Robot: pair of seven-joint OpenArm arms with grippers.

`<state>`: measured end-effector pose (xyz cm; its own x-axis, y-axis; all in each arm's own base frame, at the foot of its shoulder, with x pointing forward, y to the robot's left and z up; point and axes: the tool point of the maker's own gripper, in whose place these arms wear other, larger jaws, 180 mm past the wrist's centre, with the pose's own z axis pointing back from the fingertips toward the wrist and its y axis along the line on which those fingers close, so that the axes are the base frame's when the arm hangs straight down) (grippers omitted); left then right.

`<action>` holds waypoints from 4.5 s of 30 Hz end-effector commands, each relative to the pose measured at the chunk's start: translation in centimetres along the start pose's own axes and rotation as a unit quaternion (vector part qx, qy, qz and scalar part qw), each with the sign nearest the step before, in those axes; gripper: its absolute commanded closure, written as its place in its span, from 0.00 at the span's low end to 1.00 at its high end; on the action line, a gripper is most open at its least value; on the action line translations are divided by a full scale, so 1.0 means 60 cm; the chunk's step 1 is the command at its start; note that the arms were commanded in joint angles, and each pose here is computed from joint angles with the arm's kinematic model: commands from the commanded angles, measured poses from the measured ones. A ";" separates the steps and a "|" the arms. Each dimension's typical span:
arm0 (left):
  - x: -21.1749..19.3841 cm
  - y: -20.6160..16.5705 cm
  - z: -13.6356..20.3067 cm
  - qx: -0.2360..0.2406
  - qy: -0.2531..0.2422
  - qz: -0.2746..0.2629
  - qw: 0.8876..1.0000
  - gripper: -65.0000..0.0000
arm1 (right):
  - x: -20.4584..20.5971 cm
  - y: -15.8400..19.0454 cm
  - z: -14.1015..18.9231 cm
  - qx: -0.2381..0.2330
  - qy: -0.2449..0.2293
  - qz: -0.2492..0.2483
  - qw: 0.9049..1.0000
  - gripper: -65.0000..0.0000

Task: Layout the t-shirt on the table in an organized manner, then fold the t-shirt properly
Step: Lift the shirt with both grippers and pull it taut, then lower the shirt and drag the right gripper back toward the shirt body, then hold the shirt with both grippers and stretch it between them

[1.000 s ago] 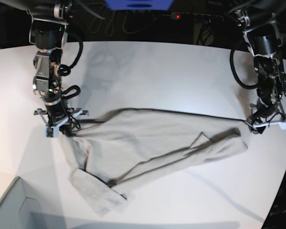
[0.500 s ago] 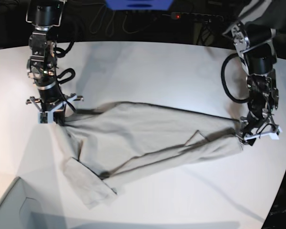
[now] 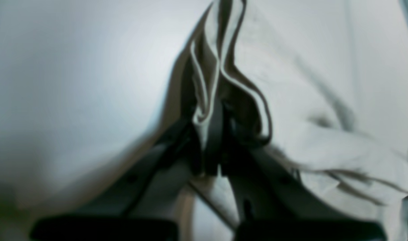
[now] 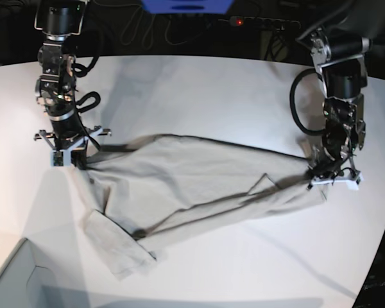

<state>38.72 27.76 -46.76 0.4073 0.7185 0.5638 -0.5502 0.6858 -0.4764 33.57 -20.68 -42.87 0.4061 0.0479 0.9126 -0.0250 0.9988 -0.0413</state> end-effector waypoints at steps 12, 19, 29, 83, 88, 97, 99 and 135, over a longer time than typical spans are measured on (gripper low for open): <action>0.158 -0.077 0.150 -0.133 -0.108 -0.014 0.985 1.00 | 0.175 -0.055 0.045 -0.019 -0.131 0.087 0.987 1.00; 0.207 -0.075 0.157 -0.133 -0.131 0.009 0.982 1.00 | 0.245 -0.066 0.020 -0.028 -0.149 0.100 0.983 1.00; 0.189 -0.049 0.152 -0.116 -0.121 0.009 0.986 1.00 | 0.289 -0.068 -0.008 -0.026 -0.125 0.126 0.984 1.00; 0.156 -0.006 0.114 -0.083 -0.086 0.036 0.992 1.00 | 0.026 0.068 -0.083 0.067 0.066 0.044 0.995 0.91; 0.156 -0.007 0.114 -0.084 -0.086 0.037 0.992 0.99 | 0.016 0.045 -0.059 0.052 0.065 0.044 0.996 1.00; 0.168 -0.016 0.118 -0.092 -0.093 0.035 0.991 0.99 | 0.095 -0.028 0.105 -0.016 -0.023 0.089 0.996 1.00; 0.164 -0.018 0.117 -0.094 -0.089 0.036 0.991 0.99 | 0.104 -0.034 0.133 -0.024 -0.030 0.099 0.994 1.00; 0.027 -0.002 0.123 -0.075 -0.039 0.030 0.996 0.45 | 0.148 -0.046 0.109 -0.040 -0.030 0.103 0.993 1.00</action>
<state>33.44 27.59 -41.93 0.3386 0.7594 0.5556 -0.4756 0.6476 -0.5953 30.67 -22.80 -33.59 0.3959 0.2441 0.8853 -0.0399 0.9677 -0.2490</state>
